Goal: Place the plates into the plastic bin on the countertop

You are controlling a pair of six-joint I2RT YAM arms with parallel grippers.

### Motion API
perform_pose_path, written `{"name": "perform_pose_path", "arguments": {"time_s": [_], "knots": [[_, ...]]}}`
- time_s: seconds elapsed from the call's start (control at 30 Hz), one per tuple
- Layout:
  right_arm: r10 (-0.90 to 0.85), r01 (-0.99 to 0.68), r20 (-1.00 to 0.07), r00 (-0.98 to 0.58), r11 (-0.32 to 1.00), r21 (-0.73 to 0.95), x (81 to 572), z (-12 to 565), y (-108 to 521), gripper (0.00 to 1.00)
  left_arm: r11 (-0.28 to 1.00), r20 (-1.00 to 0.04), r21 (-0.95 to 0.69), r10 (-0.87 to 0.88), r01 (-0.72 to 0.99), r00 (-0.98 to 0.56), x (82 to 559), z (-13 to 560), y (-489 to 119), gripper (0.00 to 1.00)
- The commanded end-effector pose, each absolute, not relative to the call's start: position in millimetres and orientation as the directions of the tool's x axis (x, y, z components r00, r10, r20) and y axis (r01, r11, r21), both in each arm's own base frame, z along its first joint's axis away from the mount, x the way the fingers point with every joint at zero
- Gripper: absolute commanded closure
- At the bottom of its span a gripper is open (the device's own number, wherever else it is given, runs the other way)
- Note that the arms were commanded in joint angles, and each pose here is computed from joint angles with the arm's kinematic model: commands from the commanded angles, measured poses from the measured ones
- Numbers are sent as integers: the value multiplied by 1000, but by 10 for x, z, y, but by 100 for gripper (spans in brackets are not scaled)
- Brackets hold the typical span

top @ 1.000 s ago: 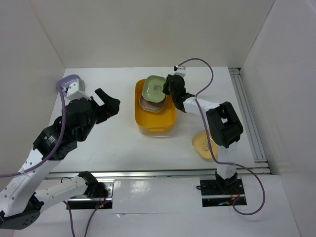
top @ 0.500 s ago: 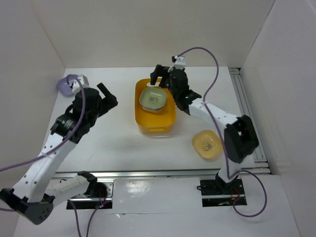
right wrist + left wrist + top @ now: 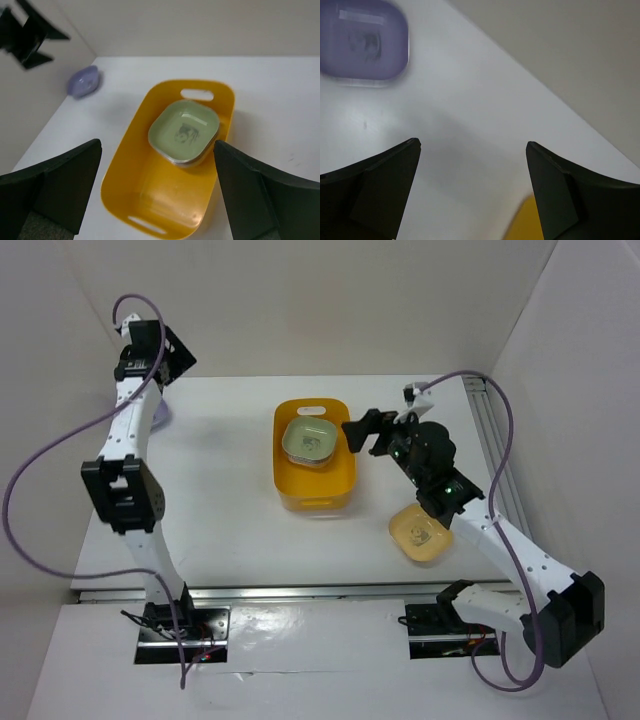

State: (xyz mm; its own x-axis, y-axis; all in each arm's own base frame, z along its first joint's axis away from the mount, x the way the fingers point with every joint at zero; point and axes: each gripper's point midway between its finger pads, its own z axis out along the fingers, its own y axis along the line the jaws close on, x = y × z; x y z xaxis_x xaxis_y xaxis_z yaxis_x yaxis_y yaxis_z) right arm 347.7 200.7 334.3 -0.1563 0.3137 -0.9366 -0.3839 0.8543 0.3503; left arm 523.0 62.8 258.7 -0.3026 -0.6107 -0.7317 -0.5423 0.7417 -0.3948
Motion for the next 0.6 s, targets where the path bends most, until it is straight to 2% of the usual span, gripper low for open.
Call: {"name": "perform_pose_path", "arguments": {"time_s": [0.0, 0.03, 0.07, 0.13, 0.2, 0.33, 0.57], "knots": [[365, -418, -874, -322, 773, 477, 3207, 2886, 2158, 0, 862, -844, -236, -411, -449, -345, 5772, 2712, 993, 0], [377, -436, -856, -353, 743, 508, 3126, 2795, 2272, 0, 873, -838, -174, -374, -455, -398, 5959, 2366, 1071, 0], [404, -467, -848, -344, 710, 527, 3063, 2830, 2333, 0, 881, -852, -164, -353, -443, -387, 6041, 2416, 1157, 0], [382, -488, -839, -387, 687, 538, 2889, 2604, 2475, 0, 845, -835, -218, -421, -489, -354, 6053, 2250, 1452, 0], [381, -441, -847, -370, 731, 521, 2909, 2486, 2436, 0, 815, -799, -241, -475, -527, -368, 6001, 1876, 1652, 0], [324, -452, -870, -371, 755, 475, 2865, 2371, 2521, 0, 831, -793, -217, -456, -512, -404, 6124, 1428, 1678, 0], [308, -427, -877, -369, 782, 454, 2941, 2215, 2567, 0, 845, -775, -229, -459, -483, -435, 6293, 1030, 1698, 0]]}}
